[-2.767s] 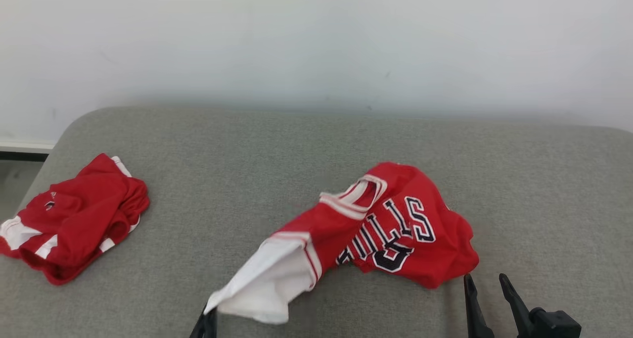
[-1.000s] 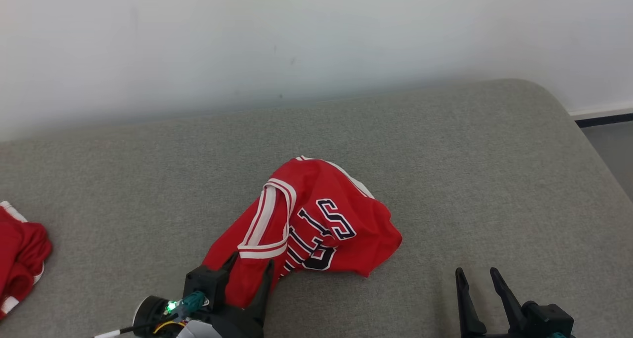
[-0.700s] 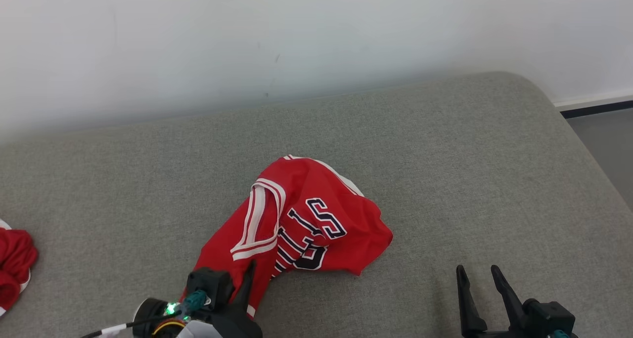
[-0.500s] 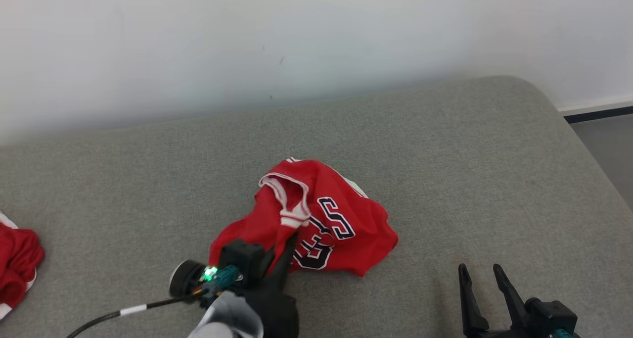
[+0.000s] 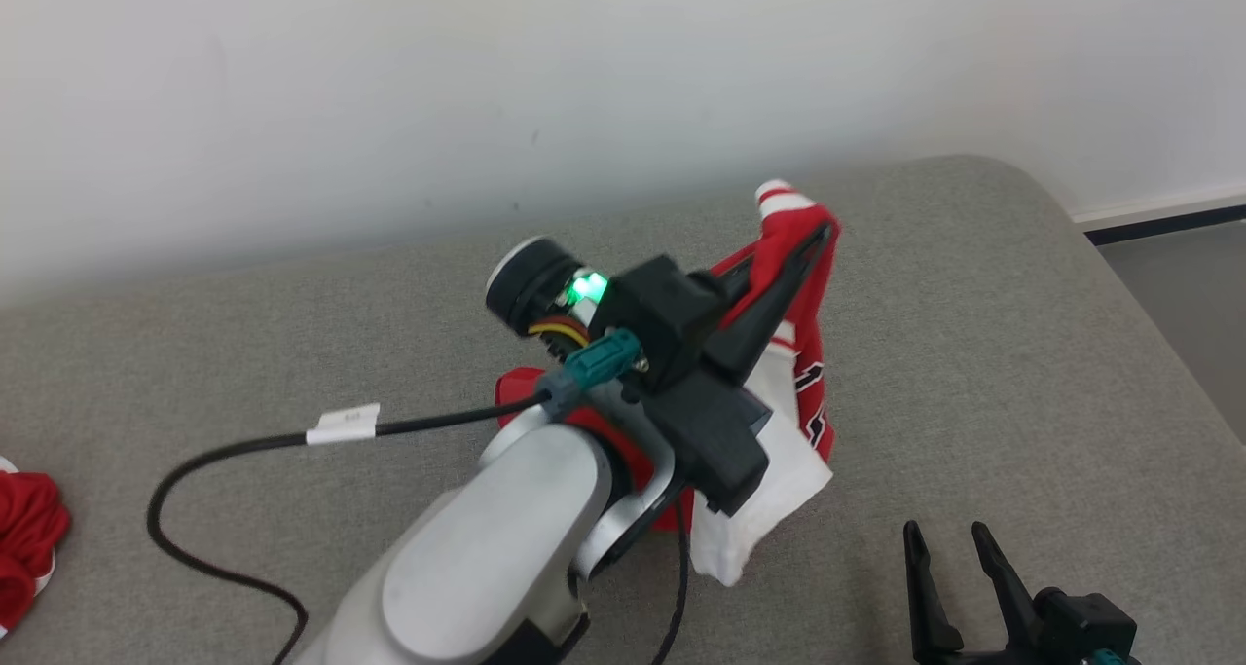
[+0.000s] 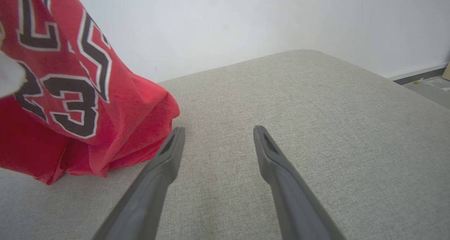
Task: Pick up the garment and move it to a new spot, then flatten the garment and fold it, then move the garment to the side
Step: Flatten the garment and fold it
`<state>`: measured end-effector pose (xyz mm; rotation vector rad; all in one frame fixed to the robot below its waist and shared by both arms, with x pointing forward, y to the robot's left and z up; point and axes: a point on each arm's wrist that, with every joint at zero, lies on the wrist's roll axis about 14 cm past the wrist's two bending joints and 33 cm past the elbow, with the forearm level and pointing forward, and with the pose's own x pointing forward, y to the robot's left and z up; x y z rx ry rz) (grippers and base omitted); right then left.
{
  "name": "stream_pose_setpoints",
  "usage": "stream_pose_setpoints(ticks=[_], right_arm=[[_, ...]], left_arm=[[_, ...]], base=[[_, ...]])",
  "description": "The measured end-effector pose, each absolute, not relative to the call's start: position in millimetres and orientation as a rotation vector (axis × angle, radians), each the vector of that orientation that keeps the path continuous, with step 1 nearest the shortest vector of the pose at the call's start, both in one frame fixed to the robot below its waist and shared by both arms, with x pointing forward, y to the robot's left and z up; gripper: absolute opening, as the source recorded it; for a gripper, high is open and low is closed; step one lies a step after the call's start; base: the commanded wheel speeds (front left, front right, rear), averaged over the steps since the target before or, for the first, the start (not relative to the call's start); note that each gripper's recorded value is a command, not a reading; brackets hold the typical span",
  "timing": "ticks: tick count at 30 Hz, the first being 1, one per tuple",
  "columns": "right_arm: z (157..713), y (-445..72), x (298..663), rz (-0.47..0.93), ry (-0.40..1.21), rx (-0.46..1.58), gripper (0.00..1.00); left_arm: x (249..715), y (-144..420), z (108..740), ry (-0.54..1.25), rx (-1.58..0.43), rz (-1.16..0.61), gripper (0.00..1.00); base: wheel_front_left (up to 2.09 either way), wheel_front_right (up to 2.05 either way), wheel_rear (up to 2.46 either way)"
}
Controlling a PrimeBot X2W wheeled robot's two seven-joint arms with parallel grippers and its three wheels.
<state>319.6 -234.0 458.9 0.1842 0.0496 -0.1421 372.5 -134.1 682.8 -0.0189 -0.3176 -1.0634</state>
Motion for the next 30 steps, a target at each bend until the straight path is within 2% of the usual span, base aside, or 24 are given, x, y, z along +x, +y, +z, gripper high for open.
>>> stream_pose_setpoints(ticks=[6,12,21,30], right_arm=[[459,-242,314,-0.167,0.046,0.178,1.0],[456,-241,313,-0.164,0.056,0.169,1.0],[458,-236,322,-0.142,0.055,0.161,1.0],[453,-223,330,-0.099,0.074,0.157,1.0]], left_arm=[[354,-154,756,-0.486,-0.087,-1.143,0.0],[349,-158,793,-0.56,-0.141,-1.14,0.0],[408,-134,717,-0.346,-0.15,-0.958,0.0],[459,-31,606,-0.107,-0.151,-0.654,0.0]], base=[[0.0,0.0,0.0],[0.0,0.0,0.0],[0.0,0.0,0.0],[0.0,0.0,0.0]])
